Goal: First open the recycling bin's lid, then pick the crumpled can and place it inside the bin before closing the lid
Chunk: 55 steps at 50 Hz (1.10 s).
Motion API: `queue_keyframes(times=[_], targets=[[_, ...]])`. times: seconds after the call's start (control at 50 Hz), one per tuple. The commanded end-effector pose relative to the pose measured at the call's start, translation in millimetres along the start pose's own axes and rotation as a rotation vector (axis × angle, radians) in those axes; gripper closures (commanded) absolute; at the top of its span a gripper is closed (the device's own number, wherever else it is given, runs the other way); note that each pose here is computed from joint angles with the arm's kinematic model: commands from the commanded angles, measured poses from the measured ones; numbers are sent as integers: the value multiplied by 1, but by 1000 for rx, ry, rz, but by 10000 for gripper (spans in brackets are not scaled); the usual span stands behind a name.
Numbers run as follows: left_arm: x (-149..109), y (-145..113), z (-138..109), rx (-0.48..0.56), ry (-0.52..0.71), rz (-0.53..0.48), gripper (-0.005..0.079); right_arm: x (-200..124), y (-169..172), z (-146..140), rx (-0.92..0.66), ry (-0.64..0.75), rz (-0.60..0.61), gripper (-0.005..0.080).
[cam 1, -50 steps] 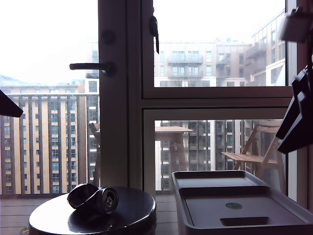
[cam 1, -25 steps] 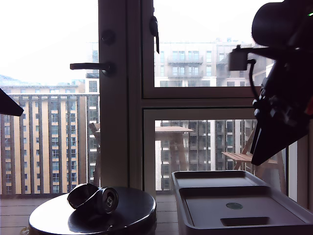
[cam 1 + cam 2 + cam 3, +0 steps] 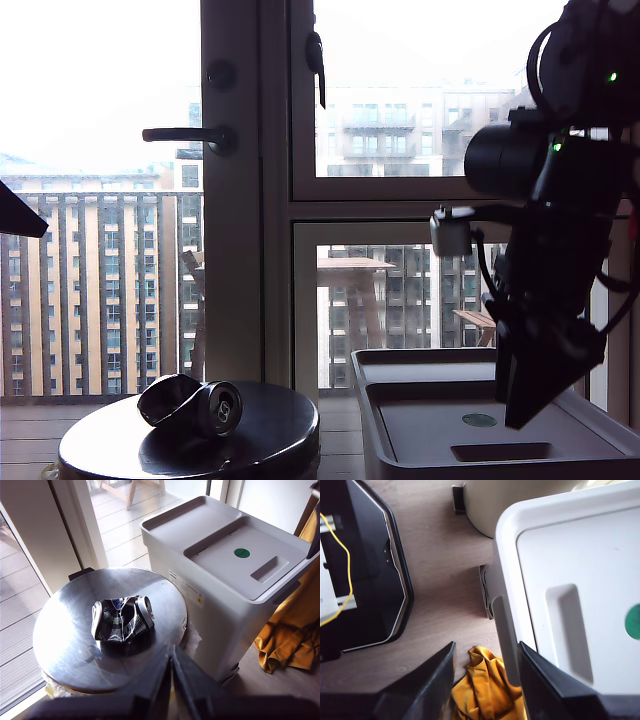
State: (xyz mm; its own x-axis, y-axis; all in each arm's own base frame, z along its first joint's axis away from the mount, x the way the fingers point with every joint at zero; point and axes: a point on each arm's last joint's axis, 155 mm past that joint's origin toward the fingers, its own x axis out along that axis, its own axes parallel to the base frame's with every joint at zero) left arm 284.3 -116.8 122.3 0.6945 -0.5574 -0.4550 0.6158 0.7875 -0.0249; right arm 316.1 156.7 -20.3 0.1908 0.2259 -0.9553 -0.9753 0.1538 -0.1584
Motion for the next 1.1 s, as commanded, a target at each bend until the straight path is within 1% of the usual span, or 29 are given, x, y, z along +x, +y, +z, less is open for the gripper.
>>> queue_keyframes(times=[0.0,0.46,0.72,0.8,0.94,1.08], targets=[[0,0,5,4,-11,-3,765,11,0,-1,-36,16,5,404],[0,-1,2,-3,2,-6,765,56,-6,-10,-82,39,-4,404],[0,-1,2,-4,3,-6,765,68,-14,-18,-83,51,-4,410],[0,-1,1,-6,5,-7,765,72,-13,-21,-85,56,5,445],[0,-2,-1,-11,14,-10,765,76,-11,-22,-112,60,14,571],[0,-2,-2,-12,16,-11,765,75,-23,-16,-125,36,-31,686]])
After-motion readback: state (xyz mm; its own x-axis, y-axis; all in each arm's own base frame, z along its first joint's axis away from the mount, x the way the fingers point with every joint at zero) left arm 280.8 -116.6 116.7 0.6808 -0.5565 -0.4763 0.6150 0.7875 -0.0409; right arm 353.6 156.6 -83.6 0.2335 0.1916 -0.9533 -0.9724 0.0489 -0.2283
